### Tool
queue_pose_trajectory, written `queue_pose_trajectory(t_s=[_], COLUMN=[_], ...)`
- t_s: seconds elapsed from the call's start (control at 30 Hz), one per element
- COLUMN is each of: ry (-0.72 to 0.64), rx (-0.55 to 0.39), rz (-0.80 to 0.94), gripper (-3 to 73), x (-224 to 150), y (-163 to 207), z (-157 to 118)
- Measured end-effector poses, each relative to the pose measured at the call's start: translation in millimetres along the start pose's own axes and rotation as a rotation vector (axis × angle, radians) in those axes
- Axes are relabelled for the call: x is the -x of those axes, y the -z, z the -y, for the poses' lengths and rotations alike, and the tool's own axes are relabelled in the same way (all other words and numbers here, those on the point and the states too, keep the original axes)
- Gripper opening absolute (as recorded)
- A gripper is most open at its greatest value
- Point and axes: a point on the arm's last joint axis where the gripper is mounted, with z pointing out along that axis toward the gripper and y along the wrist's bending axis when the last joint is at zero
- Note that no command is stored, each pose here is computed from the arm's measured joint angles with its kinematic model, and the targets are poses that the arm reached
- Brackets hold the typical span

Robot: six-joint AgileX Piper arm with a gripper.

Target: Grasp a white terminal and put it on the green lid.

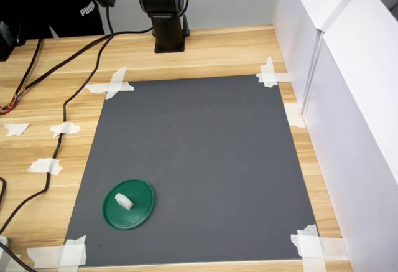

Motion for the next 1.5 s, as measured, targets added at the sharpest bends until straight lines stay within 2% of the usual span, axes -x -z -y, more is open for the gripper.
queue_pose_trajectory(t_s=[0.3, 0.87, 1.3, 1.5], ry=[0.143, 0.106, 0.117, 0.115], rx=[-0.095, -0.07, -0.082, -0.081], rz=[0.013, -0.031, 0.102, 0.079], gripper=[-1.6, -1.6, -1.6, -1.6], x=[-39.8, -122.0, -178.0, -190.3], y=[42.4, 57.3, 76.6, 71.3], z=[4.0, -0.8, -3.4, -3.1])
